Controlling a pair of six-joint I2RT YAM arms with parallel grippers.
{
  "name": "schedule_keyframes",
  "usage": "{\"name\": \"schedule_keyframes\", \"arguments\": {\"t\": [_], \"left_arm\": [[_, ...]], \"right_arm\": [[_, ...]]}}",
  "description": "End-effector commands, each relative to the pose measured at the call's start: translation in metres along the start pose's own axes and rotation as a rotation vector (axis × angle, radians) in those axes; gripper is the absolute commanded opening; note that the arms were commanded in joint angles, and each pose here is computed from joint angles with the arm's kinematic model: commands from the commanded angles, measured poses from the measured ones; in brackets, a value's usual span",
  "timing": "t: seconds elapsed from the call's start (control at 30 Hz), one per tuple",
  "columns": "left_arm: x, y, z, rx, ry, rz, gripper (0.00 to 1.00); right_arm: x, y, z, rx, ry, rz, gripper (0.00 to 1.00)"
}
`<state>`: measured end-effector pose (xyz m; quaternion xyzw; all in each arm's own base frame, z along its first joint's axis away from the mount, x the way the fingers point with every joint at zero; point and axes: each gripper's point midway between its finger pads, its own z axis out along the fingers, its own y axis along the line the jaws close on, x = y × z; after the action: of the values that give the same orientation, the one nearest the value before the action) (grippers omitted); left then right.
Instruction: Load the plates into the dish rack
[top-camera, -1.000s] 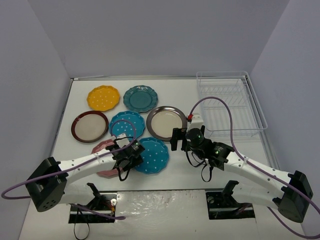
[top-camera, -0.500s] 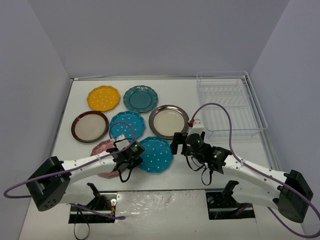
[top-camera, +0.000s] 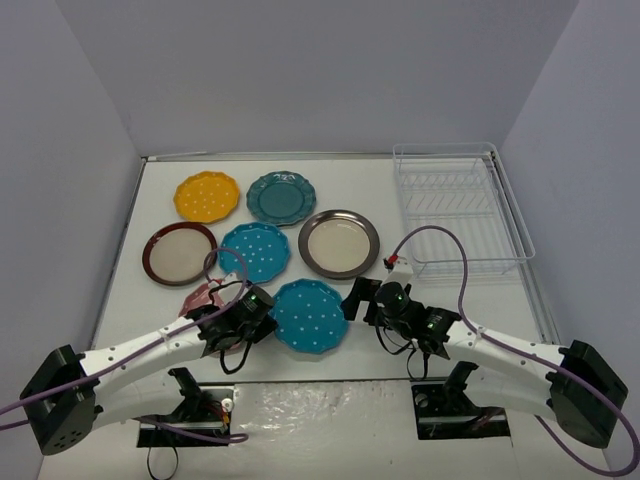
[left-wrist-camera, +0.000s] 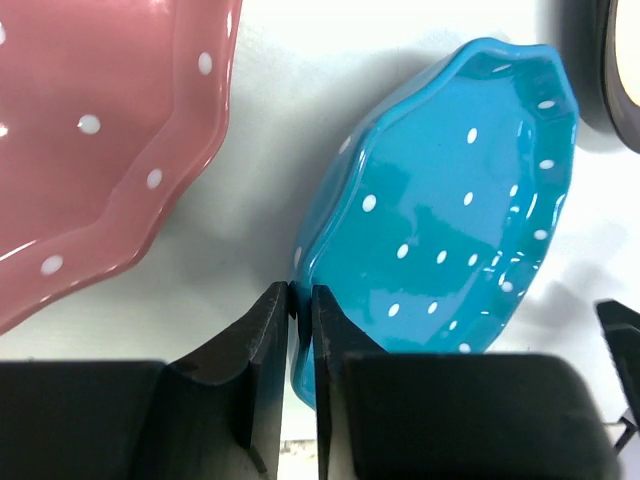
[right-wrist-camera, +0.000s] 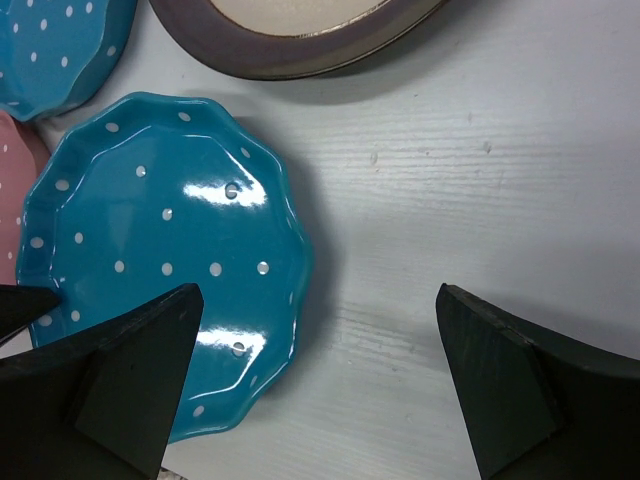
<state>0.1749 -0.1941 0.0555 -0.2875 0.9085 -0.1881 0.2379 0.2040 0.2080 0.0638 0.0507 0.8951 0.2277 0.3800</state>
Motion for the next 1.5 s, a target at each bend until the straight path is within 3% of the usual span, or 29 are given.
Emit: {"name": "schedule_keyframes", "arguments": {"t": [0.0,0.57,0.87,1.13,1.27,1.47], "left_arm": [[-0.012,-0.052,-0.025,0.189,-0.014,-0.124,0.0],[-0.023,-0.071,-0.034,0.365,-0.028,-0.356,0.0],[-0.017,-0.087,-0.031,0.449,0.03,-0.451,0.0],[-0.025,-0.095,-0.04,0.486,0.008,-0.455,0.0],[-0.022,-0.1,-0.041,0.497,0.024,-0.444,0.0],[-0.018,-0.101,-0.037,0.496,0.039,-0.435,0.0]], "right_arm": [[-0.003,0.029,0.008,-0.119,-0.007,0.089,1.0],[0.021,0.032,0.027,-0.289,0.142,0.213,1.0],[0.034,0.04,0.034,-0.342,0.207,0.227,0.99],[0.037,0.039,0.037,-0.354,0.223,0.236,0.98],[0.034,0.046,0.037,-0.392,0.216,0.242,0.94],[0.029,0.055,0.034,-0.451,0.204,0.257,0.75]]}}
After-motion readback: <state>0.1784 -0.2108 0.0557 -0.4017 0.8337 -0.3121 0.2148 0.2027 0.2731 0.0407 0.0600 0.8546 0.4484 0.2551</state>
